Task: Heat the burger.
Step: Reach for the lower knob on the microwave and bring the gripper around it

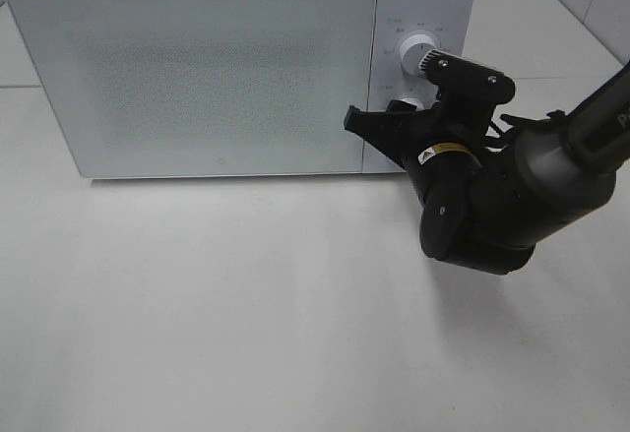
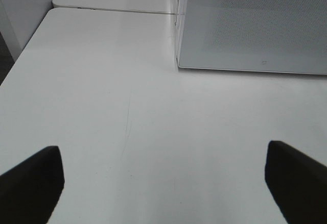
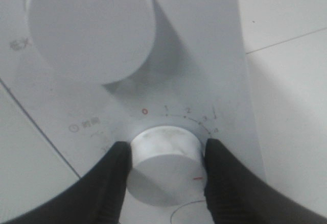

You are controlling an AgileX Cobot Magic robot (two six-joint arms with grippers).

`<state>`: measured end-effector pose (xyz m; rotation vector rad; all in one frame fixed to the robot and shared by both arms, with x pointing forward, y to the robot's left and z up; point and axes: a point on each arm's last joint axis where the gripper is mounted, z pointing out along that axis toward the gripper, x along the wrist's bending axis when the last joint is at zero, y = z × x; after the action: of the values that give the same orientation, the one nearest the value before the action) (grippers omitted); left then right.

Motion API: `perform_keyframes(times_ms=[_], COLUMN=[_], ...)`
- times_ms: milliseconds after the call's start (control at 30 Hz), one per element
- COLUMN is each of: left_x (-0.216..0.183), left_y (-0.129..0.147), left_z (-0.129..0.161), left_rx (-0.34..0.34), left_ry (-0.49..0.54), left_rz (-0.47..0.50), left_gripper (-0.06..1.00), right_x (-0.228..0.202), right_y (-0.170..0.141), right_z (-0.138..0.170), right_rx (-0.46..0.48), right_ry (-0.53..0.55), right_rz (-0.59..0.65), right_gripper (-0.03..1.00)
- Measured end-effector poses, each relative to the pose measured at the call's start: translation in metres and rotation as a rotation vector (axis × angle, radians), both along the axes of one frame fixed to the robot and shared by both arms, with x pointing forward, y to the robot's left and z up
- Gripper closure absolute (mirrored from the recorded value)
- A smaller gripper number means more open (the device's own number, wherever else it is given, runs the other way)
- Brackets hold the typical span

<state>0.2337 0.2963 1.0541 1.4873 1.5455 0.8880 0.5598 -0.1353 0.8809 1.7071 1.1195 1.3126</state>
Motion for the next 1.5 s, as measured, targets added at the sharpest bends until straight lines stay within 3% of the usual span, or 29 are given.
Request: perform_keyframes(times_ms=[33, 67, 133, 200, 233, 300, 333, 400, 433, 500, 633, 700, 733, 800, 833, 867, 933, 1000, 1167, 1500], left_x=[0.0, 0.0, 0.0, 0.0, 0.0, 0.0, 0.0, 0.0, 0.0, 0.0, 0.0, 0.0, 0.0, 0.0, 0.0, 0.0, 0.0, 0.0, 0.0, 0.0], left_y=[0.0, 0.0, 0.0, 0.0, 0.0, 0.0, 0.0, 0.0, 0.0, 0.0, 0.0, 0.0, 0.0, 0.0, 0.0, 0.0, 0.0, 0.0, 0.0, 0.0], left_z=[0.0, 0.0, 0.0, 0.0, 0.0, 0.0, 0.0, 0.0, 0.0, 0.0, 0.0, 0.0, 0.0, 0.0, 0.0, 0.0, 0.0, 0.0, 0.0, 0.0], left_rx=[0.0, 0.0, 0.0, 0.0, 0.0, 0.0, 0.0, 0.0, 0.0, 0.0, 0.0, 0.0, 0.0, 0.0, 0.0, 0.0, 0.0, 0.0, 0.0, 0.0], left_ry=[0.0, 0.0, 0.0, 0.0, 0.0, 0.0, 0.0, 0.0, 0.0, 0.0, 0.0, 0.0, 0.0, 0.0, 0.0, 0.0, 0.0, 0.0, 0.0, 0.0], left_rz=[0.0, 0.0, 0.0, 0.0, 0.0, 0.0, 0.0, 0.0, 0.0, 0.0, 0.0, 0.0, 0.0, 0.0, 0.0, 0.0, 0.0, 0.0, 0.0, 0.0], left_gripper=[-0.05, -0.05, -0.05, -0.05, -0.05, -0.05, -0.05, -0.05, -0.05, -0.05, -0.05, -0.05, -0.05, -0.05, -0.05, -0.05, -0.05, -0.05, -0.05, -0.05], right_x=[0.0, -0.0001, -0.0001, -0.0006, -0.0006, -0.0014, -0.0014, -0.0016, -0.0016, -0.0015, -0.002, -0.002, -0.002, -0.002, -0.002, -0.002, -0.002, -0.0019, -0.0019, -0.0019], right_y=[0.0, -0.0004, -0.0006, -0.0001, -0.0001, -0.0002, -0.0002, 0.0001, 0.0001, -0.0009, -0.0011, -0.0009, -0.0009, -0.0009, -0.0009, -0.0008, -0.0008, -0.0008, -0.0007, -0.0007], right_z=[0.0, -0.0008, -0.0009, -0.0017, -0.0017, -0.0023, -0.0023, -0.0022, -0.0022, -0.0025, -0.0029, -0.0028, -0.0028, -0.0028, -0.0028, -0.0028, -0.0028, -0.0027, -0.0026, -0.0026], right_rx=[0.0, 0.096, 0.133, 0.305, 0.305, 0.424, 0.424, 0.585, 0.585, 0.714, 0.823, 0.959, 0.959, 1.089, 1.089, 1.17, 1.198, 1.306, 1.399, 1.408], right_ry=[0.0, -0.007, -0.011, -0.016, -0.016, -0.015, -0.015, -0.016, -0.016, -0.014, -0.011, -0.008, -0.008, -0.007, -0.007, -0.005, -0.005, -0.003, -0.002, -0.002], right_rz=[0.0, -0.018, -0.025, -0.05, -0.05, -0.066, -0.066, -0.092, -0.092, -0.111, -0.134, -0.165, -0.165, -0.198, -0.198, -0.217, -0.225, -0.251, -0.273, -0.275], right_gripper=[0.55, 0.55, 0.55, 0.54, 0.54, 0.54, 0.54, 0.54, 0.54, 0.54, 0.54, 0.54, 0.54, 0.54, 0.54, 0.54, 0.54, 0.54, 0.54, 0.54])
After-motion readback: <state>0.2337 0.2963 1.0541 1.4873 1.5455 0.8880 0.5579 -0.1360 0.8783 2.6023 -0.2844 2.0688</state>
